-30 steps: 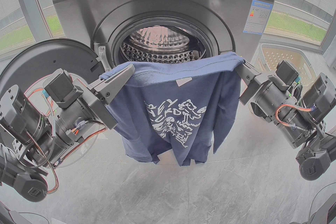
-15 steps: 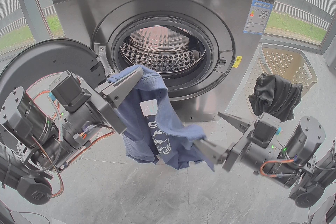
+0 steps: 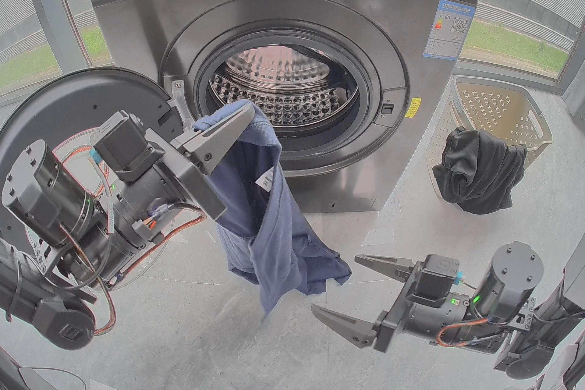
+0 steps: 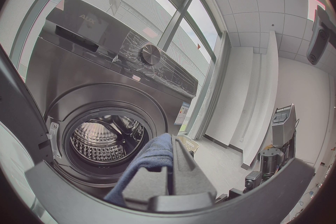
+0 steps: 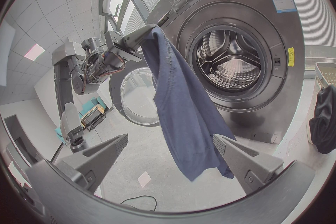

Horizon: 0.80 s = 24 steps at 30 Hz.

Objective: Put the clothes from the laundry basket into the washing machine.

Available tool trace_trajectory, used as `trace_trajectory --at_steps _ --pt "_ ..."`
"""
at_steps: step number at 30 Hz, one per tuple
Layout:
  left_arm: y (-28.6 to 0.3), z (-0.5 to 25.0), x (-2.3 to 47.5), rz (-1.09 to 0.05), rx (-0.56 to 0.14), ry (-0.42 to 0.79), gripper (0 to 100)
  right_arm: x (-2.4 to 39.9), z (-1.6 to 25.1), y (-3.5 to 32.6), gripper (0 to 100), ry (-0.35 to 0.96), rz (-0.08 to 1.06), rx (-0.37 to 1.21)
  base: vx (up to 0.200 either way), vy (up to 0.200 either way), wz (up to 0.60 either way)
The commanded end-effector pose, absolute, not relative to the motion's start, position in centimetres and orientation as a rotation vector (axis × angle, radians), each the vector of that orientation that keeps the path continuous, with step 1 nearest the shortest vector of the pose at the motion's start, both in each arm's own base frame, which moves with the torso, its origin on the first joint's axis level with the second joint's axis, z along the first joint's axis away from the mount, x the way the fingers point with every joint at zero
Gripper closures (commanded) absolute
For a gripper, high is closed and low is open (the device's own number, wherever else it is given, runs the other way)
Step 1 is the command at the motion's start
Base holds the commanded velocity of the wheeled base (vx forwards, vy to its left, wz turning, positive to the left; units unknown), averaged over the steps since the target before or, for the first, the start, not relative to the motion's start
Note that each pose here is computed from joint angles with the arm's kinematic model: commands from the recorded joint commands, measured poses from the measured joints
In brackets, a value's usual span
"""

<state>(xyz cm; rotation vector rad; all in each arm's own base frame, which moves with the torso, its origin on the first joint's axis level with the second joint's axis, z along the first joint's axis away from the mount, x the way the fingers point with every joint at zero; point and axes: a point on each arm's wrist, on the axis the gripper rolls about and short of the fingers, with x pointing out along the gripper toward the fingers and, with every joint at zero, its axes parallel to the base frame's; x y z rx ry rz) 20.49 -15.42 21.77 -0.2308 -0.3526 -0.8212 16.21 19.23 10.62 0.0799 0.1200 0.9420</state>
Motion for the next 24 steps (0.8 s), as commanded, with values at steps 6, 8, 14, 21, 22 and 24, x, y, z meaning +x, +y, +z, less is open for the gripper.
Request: trace_trajectory --at_steps 6,8,14,21,22,24 --pt "-15.2 22.6 19.8 -0.836 -0.241 -0.387 100 23.1 8.4 21.8 0 0.096 0.823 0.086 0.000 0.000 0.00" --pt "-15.2 22.8 19.8 -0.836 -0.243 -0.395 100 24.8 7.9 22.9 0 0.074 0.812 0.093 0.000 0.000 0.00" --pt "-15.1 23.4 19.6 -0.837 -0.249 -0.418 100 26.4 6.9 25.1 0 0.057 0.828 0.093 0.000 0.000 0.00" --pt "-15.2 23.3 19.6 -0.841 -0.250 -0.414 100 26.2 6.2 27.8 0 0.033 0.885 0.091 0.000 0.000 0.00" --pt "-15.2 23.3 19.6 -0.841 -0.250 -0.414 100 26.2 6.2 28.2 0 0.026 0.894 0.092 0.000 0.000 0.00" --pt "-15.2 23.3 19.6 -0.841 -0.250 -0.414 100 26.3 6.1 28.8 0 0.018 0.902 0.095 0.000 0.000 0.00"
